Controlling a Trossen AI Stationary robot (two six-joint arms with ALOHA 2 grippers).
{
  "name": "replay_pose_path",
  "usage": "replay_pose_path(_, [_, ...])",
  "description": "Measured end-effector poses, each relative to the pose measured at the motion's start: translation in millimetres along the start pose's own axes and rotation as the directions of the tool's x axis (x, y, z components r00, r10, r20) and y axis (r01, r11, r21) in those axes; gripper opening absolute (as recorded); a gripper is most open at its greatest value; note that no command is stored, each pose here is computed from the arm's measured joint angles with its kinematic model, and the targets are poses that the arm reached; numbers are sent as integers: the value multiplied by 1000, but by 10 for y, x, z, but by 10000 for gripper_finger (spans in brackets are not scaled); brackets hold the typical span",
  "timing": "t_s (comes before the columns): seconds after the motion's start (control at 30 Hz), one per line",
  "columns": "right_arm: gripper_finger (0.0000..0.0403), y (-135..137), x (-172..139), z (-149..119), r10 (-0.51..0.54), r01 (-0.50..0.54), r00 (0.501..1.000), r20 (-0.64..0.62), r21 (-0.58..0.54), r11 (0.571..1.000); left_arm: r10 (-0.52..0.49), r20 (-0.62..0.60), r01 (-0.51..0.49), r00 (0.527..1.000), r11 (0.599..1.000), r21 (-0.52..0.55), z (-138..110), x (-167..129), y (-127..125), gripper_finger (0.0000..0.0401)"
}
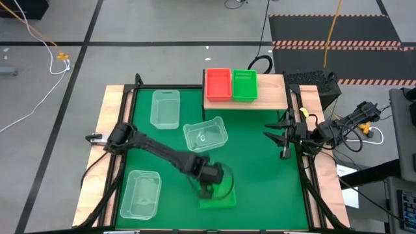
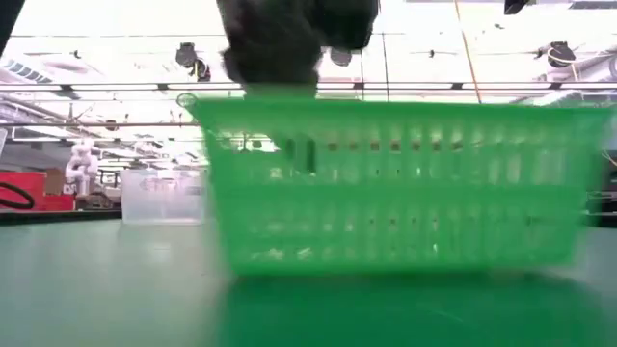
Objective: Stack baskets on shelf by color
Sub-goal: Stack the green bin on the top of the green bin
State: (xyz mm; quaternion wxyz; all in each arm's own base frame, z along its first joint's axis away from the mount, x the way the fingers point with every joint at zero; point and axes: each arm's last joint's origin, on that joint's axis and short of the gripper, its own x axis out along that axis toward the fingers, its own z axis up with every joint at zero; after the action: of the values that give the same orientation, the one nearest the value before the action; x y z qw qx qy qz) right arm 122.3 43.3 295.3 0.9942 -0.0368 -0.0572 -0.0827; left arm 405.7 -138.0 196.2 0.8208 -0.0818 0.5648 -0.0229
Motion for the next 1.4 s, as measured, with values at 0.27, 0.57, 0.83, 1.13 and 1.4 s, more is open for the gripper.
replay_pose_path(0.27, [116,2,1,-6,2,-2,1000,-5,5,1000,81,110,-53,991,970,-239,187,-110,295,64])
replay_pose_path(0.57, [116,3,2,-12,3,-3,1000,-10,2,1000,52,189,-77,981,988,130,192,-231,114,133])
replay_pose_path(0.83, [116,11,12,-19,3,-3,1000,-14,0,1000,13,29,-29,999,729,684,-148,-448,-246,178])
replay_pose_path(1.13, [116,29,35,-30,4,-3,1000,-19,10,1000,23,33,-40,999,584,811,-149,-163,-330,145])
replay_pose_path(1.4, [116,38,46,-38,5,-5,1000,-24,-7,1000,54,-20,-16,998,589,808,-180,-87,-276,104])
